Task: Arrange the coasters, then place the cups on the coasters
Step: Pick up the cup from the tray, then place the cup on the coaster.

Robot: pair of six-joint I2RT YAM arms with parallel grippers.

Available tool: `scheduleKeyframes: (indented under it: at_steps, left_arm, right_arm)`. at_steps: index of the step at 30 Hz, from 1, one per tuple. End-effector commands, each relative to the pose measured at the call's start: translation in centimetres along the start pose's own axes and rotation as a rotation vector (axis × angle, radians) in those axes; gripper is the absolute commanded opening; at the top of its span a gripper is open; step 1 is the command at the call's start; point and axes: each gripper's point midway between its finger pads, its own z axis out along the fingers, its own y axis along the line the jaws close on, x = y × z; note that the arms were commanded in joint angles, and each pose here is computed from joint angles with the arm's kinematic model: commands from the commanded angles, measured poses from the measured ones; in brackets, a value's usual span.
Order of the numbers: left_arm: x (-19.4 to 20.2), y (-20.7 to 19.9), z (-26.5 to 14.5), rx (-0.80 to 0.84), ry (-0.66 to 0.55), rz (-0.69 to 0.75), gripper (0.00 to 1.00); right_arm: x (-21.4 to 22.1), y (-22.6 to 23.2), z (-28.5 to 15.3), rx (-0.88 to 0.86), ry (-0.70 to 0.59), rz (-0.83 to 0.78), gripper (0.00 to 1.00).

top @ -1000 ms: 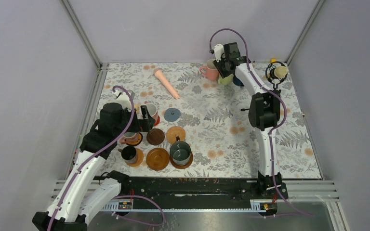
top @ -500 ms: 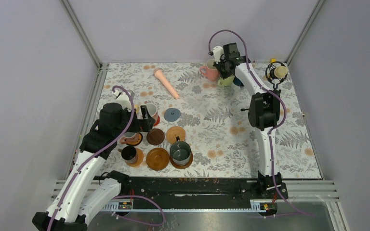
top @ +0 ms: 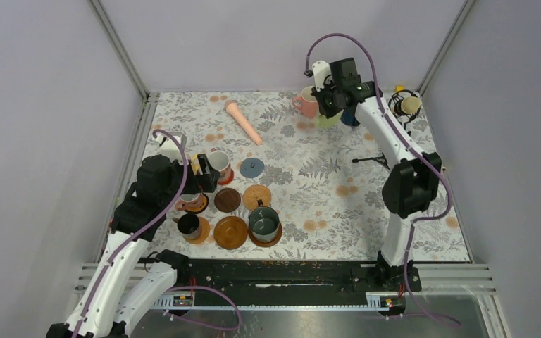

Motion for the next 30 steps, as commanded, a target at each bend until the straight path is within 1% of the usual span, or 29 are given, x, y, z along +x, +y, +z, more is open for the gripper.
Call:
scheduleKeyframes:
  at_steps: [1, 3, 5, 7, 8, 10, 12, 14, 15, 17, 19, 22, 25, 27, 30]
  left_arm:
    - [-2.7, 0.7, -1.1, -0.051, -0.123, -0.015, 0.99]
    - [-3.0, 1.0, -1.5, -0.069, -0.141, -0.023, 0.99]
    - [-3.2, 1.2, -1.8, -0.08, -0.156, -0.027, 0.99]
    - [-3.2, 1.3, -2.0, -0.084, -0.162, -0.027, 0.99]
    - [-3.2, 1.3, -2.0, -0.085, -0.163, -0.028, 0.99]
    - [-3.3, 1.4, -2.1, -0.09, -0.168, -0.03, 0.99]
    - [-3.4, 1.5, -2.2, -0.093, -0.172, -0.031, 0.99]
    - [-3.4, 1.5, -2.3, -0.095, -0.175, -0.033, 0.99]
    - [-3.4, 1.5, -2.3, -0.095, -0.176, -0.031, 0.99]
    - [-3.4, 1.5, -2.3, -0.097, -0.178, -0.032, 0.99]
    - [-3.4, 1.6, -2.4, -0.101, -0.178, -0.032, 0.99]
    - [-3.5, 1.6, -2.5, -0.099, -0.183, -0.034, 0.99]
    - [-3.5, 1.6, -2.5, -0.098, -0.186, -0.034, 0.99]
    - [-3.5, 1.6, -2.5, -0.098, -0.186, -0.034, 0.99]
    - [-3.4, 1.6, -2.5, -0.099, -0.183, -0.034, 0.99]
  right_arm:
    - [-5.2, 5.8, -3.8, -0.059, -0.181, -0.014, 0.0]
    - [-5.8, 8.1, -3.6, -0.075, -0.18, 0.025, 0.0]
    - [-6.2, 9.9, -3.2, -0.074, -0.173, 0.101, 0.0]
    - [-6.4, 10.7, -2.8, -0.015, -0.159, 0.192, 0.0]
    - [-6.4, 10.8, -2.7, 0.027, -0.155, 0.263, 0.0]
    - [-6.8, 12.1, -2.1, 0.03, -0.169, 0.399, 0.0]
    - [-7.0, 13.0, -1.6, 0.072, -0.182, 0.478, 0.0]
    - [-7.5, 14.6, -1.1, 0.087, -0.198, 0.477, 0.0]
    - [-7.9, 15.8, -0.8, 0.067, -0.203, 0.452, 0.0]
    - [-8.5, 18.9, -0.3, -0.033, -0.207, 0.36, 0.0]
    - [-8.5, 20.6, 0.5, -0.042, -0.198, 0.301, 0.0]
    - [-8.3, 21.0, 1.6, 0.033, -0.164, 0.302, 0.0]
    - [-8.2, 22.4, 2.6, 0.054, -0.143, 0.29, 0.0]
    - [-8.3, 23.5, 3.2, 0.045, -0.143, 0.263, 0.0]
    - [-8.4, 25.9, 3.9, -0.038, -0.132, 0.19, 0.0]
